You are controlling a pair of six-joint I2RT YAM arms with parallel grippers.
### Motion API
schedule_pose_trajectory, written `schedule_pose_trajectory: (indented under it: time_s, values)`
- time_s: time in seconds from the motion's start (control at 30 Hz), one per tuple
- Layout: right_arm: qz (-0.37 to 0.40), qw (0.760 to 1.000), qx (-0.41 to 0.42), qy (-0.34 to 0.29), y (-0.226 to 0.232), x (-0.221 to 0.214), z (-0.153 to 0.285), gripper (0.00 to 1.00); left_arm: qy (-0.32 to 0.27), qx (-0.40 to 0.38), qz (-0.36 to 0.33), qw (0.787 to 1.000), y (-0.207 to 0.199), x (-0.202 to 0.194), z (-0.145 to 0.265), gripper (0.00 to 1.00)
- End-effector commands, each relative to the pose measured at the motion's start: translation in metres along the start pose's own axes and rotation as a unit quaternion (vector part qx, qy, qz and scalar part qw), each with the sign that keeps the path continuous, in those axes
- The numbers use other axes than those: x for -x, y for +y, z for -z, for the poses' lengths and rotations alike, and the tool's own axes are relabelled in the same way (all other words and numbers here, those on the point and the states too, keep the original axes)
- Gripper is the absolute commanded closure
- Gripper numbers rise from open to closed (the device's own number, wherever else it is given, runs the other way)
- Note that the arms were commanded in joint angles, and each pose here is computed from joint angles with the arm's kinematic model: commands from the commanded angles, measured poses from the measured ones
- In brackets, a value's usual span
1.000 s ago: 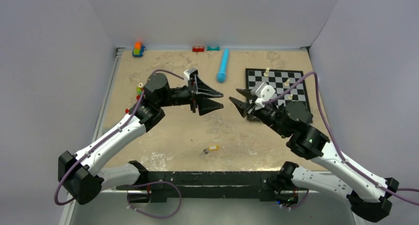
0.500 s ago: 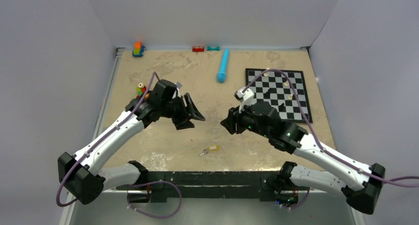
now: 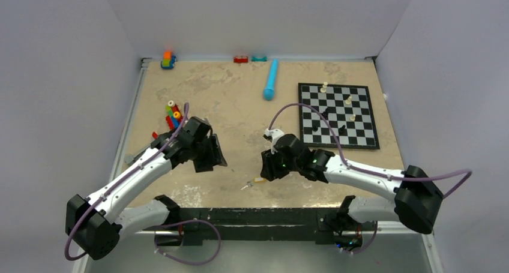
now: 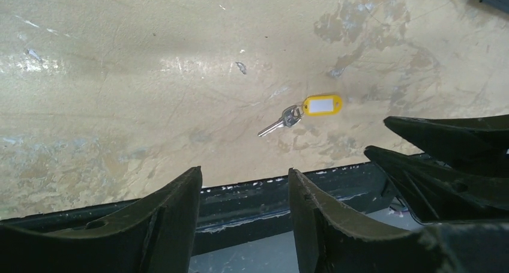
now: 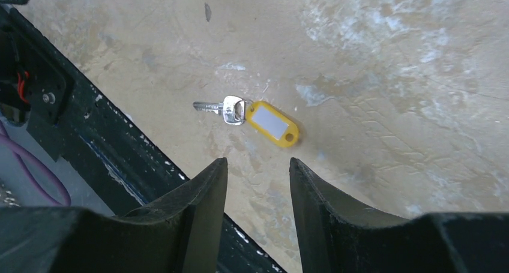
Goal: Remove the keys from the keyring
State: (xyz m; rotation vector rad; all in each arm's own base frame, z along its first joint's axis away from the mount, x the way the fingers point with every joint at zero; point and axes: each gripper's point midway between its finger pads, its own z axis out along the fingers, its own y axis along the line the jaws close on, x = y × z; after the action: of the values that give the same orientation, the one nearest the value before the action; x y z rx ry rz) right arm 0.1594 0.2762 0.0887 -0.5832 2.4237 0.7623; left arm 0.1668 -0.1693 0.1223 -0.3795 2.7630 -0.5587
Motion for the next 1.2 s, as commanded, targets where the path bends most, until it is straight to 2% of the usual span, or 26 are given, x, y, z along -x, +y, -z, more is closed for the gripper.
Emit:
schedule_pose_trajectory:
  time_s: [0.0,0.33,0.47,0.6,0.67,0.83,1.0,1.17]
  values:
    - [-0.003,1.000,0.022,0.000,0.024,0.004,-0.015,0.53,-0.028,-0.030,-0.014,0.999,-0.006,0.008,-0.001,0.42]
    - [-0.045,0.996,-0.079,0.018,0.001,-0.003,-0.026,0.50,-0.039,-0.031,-0.037,0.998,-0.002,0.009,0.002,0.44]
    - [-0.080,0.995,-0.064,0.016,0.010,-0.002,-0.031,0.49,-0.036,-0.034,-0.038,0.998,-0.003,0.008,0.001,0.44]
    - [-0.083,0.994,-0.071,0.016,0.008,-0.003,-0.028,0.48,-0.052,-0.020,-0.055,0.997,0.003,0.013,0.004,0.44]
    - [-0.114,0.991,-0.074,0.018,0.008,-0.008,-0.025,0.44,-0.065,-0.011,-0.059,0.996,0.008,0.017,0.004,0.43]
    - [-0.281,0.959,-0.014,-0.018,0.032,-0.002,-0.019,0.44,-0.076,-0.019,-0.063,0.995,0.005,0.020,0.002,0.43]
    - [-0.334,0.941,-0.029,-0.043,0.026,0.005,-0.019,0.44,-0.060,-0.035,-0.066,0.995,-0.003,0.017,0.003,0.43]
    - [-0.382,0.923,-0.028,-0.028,0.022,-0.011,-0.035,0.42,-0.077,-0.033,-0.079,0.993,-0.002,0.022,0.012,0.43]
